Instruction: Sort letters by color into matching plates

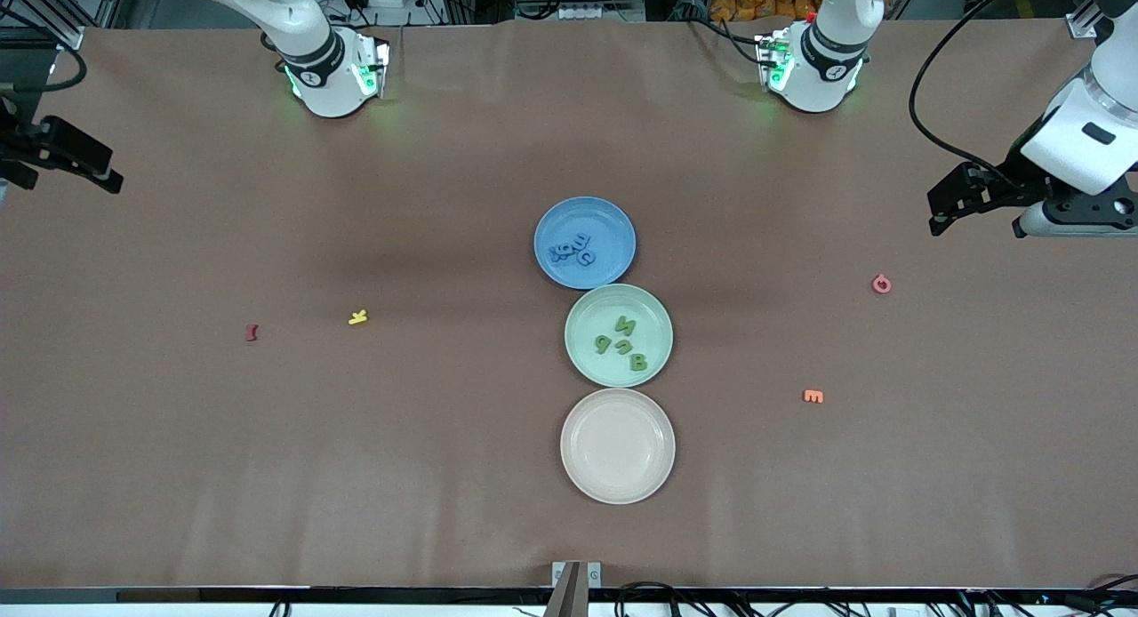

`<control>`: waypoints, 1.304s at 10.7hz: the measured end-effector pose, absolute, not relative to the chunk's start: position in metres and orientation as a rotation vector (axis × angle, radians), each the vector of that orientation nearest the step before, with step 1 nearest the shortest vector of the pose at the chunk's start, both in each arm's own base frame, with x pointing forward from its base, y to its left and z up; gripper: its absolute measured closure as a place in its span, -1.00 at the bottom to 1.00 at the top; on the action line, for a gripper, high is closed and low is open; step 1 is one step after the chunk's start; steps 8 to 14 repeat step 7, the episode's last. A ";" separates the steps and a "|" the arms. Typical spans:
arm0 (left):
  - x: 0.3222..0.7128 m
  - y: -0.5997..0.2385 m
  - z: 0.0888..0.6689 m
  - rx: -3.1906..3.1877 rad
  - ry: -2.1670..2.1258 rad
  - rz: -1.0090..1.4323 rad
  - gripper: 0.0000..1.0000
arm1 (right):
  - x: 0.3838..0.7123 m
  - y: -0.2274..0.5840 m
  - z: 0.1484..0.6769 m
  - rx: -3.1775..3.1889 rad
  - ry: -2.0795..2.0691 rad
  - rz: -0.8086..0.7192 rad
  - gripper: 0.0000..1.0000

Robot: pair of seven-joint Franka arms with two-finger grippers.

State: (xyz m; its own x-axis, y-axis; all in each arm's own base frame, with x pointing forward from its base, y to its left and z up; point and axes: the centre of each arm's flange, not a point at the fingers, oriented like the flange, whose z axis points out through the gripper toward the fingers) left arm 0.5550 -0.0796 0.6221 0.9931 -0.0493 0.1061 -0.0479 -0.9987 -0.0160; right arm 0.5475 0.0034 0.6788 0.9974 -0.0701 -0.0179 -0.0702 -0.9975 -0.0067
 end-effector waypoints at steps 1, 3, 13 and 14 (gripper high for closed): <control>0.555 -0.080 0.622 -3.123 0.077 -0.166 -1.00 | 0.551 0.003 0.668 -3.132 0.112 0.028 -1.00; 0.555 -0.080 0.622 -3.123 0.077 -0.167 -1.00 | 0.555 0.003 0.656 -3.132 0.113 0.038 -1.00; 0.555 -0.080 0.622 -3.123 0.076 -0.166 -1.00 | 0.555 0.003 0.653 -3.132 0.113 0.039 -1.00; 0.555 -0.080 0.622 -3.123 0.076 -0.166 -1.00 | 0.555 0.003 0.653 -3.132 0.113 0.039 -1.00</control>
